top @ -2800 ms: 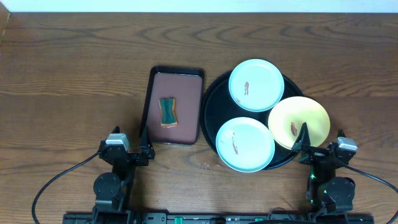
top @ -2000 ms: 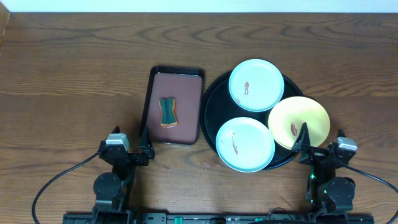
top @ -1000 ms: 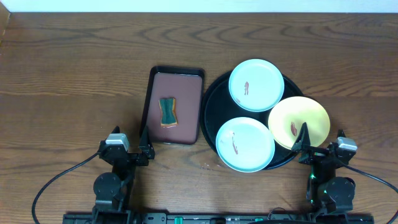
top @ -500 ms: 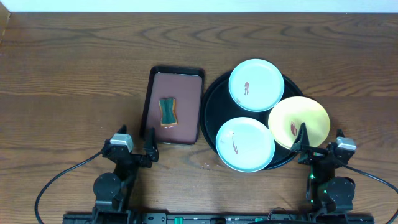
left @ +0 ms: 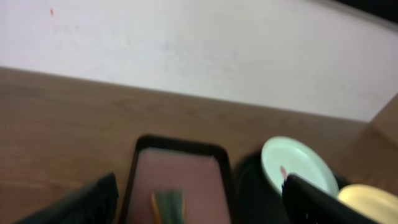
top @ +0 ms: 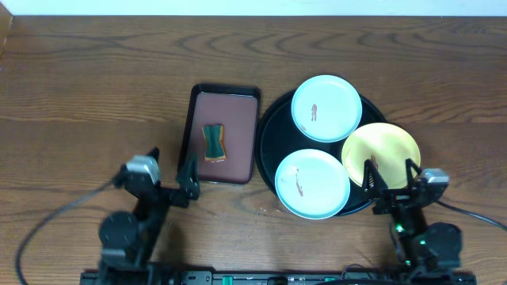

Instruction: Clean dirty plates on tray and stack at the side

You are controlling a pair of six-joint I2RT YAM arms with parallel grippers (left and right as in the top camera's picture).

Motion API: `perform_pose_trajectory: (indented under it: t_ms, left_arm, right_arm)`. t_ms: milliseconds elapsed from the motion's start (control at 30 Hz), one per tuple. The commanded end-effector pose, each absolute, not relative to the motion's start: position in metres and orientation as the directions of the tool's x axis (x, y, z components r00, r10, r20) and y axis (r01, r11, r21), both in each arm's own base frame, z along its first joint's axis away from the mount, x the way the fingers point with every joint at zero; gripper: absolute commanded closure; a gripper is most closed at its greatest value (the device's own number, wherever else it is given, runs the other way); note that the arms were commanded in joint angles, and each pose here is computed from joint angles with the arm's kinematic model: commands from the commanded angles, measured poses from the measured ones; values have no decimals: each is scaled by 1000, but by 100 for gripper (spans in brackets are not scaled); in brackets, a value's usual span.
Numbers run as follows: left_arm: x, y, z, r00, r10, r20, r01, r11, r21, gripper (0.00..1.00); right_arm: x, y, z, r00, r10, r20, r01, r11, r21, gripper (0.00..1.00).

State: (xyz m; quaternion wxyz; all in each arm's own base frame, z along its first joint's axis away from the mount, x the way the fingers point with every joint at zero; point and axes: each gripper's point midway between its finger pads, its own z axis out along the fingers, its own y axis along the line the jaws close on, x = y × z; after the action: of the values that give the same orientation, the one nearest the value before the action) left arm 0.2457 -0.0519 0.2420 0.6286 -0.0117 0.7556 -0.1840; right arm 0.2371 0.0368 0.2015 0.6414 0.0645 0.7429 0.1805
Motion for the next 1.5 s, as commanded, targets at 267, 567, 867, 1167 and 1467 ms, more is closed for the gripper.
perform_pose_trajectory:
  t_ms: [267, 567, 867, 1167, 1467]
  left_arm:
    - [307, -81, 273, -717, -145, -681, 168, 913, -372, 14]
    - [336, -89, 221, -872, -161, -463, 57, 904, -423, 14]
    - [331, -92, 173, -934, -211, -289, -77, 907, -415, 15]
    - [322, -95, 68, -987, -36, -157, -33, 999, -25, 27]
    - [329, -92, 0, -977, -206, -61, -209, 977, 41, 54]
  right_arm:
    - [279, 56, 325, -507, 227, -831, -126, 935, 332, 1]
    - [352, 71, 312, -726, 42, -687, -193, 946, 262, 1]
    - [375, 94, 266, -826, 36, -563, -221, 898, 381, 1]
    - [382, 95, 236, -874, 33, -484, -185, 900, 395, 25]
    - [378, 95, 234, -883, 32, -468, -178, 900, 397, 26]
